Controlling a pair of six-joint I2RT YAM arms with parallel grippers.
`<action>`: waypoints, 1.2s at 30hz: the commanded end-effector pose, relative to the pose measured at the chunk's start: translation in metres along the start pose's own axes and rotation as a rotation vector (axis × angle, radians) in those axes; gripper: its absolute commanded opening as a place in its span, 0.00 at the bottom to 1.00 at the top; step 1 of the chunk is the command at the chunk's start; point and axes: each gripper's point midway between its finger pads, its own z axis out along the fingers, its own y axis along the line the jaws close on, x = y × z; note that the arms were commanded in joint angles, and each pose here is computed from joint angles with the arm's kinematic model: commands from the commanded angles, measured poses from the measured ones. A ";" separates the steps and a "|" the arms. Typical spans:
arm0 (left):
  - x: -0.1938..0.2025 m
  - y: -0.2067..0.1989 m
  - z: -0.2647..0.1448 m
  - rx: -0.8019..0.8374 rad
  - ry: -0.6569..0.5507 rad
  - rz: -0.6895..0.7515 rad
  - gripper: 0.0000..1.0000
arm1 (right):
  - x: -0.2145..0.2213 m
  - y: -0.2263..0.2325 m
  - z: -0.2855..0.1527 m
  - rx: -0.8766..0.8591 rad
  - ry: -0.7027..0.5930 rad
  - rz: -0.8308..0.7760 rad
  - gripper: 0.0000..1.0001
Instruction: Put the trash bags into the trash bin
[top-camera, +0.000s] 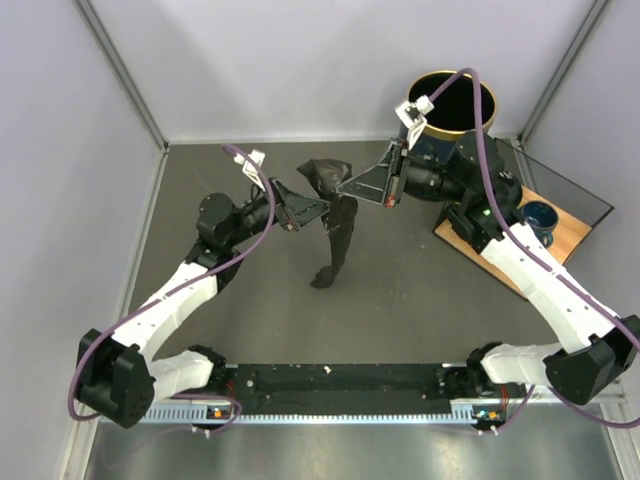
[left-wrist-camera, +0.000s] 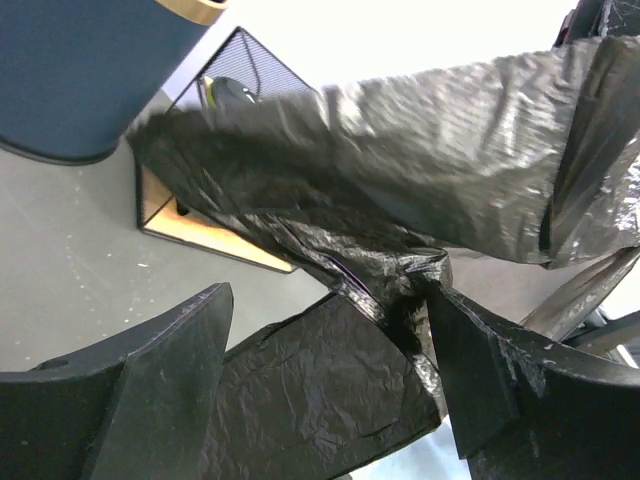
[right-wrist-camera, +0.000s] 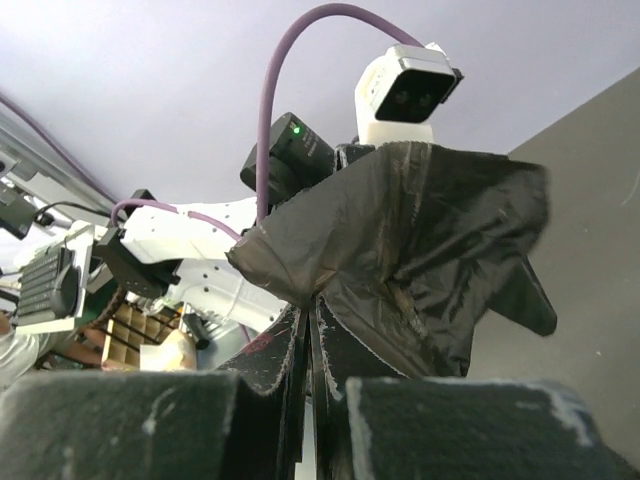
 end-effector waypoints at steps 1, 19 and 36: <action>-0.009 -0.033 0.010 0.095 -0.032 0.047 0.84 | -0.018 0.021 0.011 -0.065 -0.059 -0.063 0.00; 0.028 -0.020 -0.015 0.104 0.047 0.076 0.00 | -0.047 0.028 0.006 -0.020 -0.102 -0.154 0.00; -0.038 -0.012 -0.040 -0.012 -0.057 0.361 0.00 | -0.001 -0.109 -0.022 0.259 0.044 0.100 0.53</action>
